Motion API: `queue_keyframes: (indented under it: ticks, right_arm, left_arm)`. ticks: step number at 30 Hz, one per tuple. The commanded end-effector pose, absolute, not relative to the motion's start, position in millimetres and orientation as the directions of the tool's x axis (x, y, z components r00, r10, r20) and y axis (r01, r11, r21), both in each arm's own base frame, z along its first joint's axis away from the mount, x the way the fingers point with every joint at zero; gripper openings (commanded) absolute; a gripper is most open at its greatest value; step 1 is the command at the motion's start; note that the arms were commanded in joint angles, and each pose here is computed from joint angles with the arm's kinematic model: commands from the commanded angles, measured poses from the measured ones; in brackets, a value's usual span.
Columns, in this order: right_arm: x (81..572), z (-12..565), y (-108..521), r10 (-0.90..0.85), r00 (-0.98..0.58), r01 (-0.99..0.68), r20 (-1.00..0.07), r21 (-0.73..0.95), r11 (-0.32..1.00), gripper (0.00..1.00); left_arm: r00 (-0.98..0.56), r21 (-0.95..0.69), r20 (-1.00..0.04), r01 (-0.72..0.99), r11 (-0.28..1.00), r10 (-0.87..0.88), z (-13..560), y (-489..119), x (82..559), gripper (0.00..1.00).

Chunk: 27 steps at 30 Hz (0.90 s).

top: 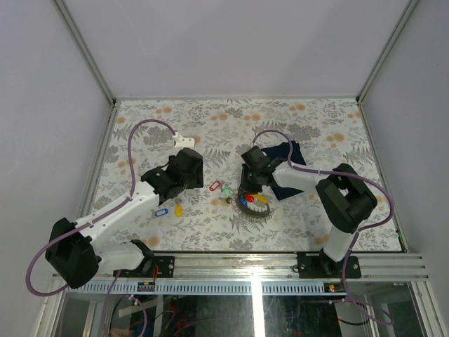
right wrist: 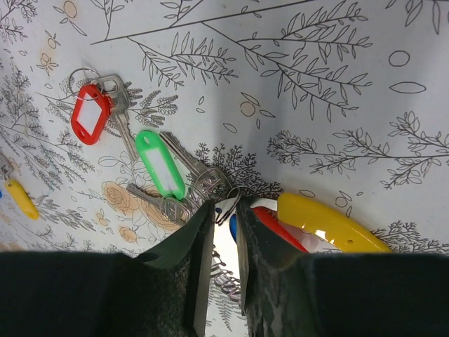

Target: Put the keys on the keyring

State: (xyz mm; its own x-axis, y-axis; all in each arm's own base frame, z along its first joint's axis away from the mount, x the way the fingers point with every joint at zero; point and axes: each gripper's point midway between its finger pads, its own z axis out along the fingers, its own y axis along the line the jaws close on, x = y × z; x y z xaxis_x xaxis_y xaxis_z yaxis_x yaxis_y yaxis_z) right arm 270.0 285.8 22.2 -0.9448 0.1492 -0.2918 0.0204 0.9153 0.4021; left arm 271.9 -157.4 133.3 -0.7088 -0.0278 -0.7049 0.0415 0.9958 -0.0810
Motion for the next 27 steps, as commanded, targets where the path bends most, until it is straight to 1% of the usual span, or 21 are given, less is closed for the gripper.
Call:
queue_keyframes:
  ticks: [1,7,11,15,19,23,27]
  right_arm:
    - [284,31,297,0.160,-0.936,0.010,-0.314,0.432,0.902,0.22]
    - [286,39,296,0.162,-0.927,-0.003,-0.338,0.438,0.899,0.09]
    - [288,59,293,0.158,-0.909,-0.033,-0.386,0.446,0.894,0.01]
    - [288,88,290,0.149,-0.879,-0.091,-0.452,0.468,0.879,0.00]
    - [283,106,288,0.148,-0.864,-0.129,-0.482,0.495,0.859,0.00]
    - [276,119,287,0.144,-0.851,-0.169,-0.505,0.523,0.836,0.00]
    - [271,132,280,0.153,-0.822,-0.199,-0.549,0.528,0.826,0.00]
  left_arm:
    - [-0.678,-0.074,-0.734,0.031,0.997,-0.034,142,-153,279,0.56]
    - [-0.672,-0.104,-0.738,0.035,0.994,-0.054,148,-156,277,0.56]
    - [-0.669,-0.166,-0.739,0.064,0.984,-0.080,151,-167,276,0.56]
    - [-0.654,-0.258,-0.749,0.140,0.956,-0.106,160,-185,274,0.56]
    - [-0.614,-0.357,-0.776,0.242,0.902,-0.142,178,-206,272,0.56]
    - [-0.585,-0.439,-0.792,0.345,0.830,-0.175,193,-228,268,0.59]
    - [-0.562,-0.492,-0.803,0.434,0.755,-0.200,202,-244,261,0.63]
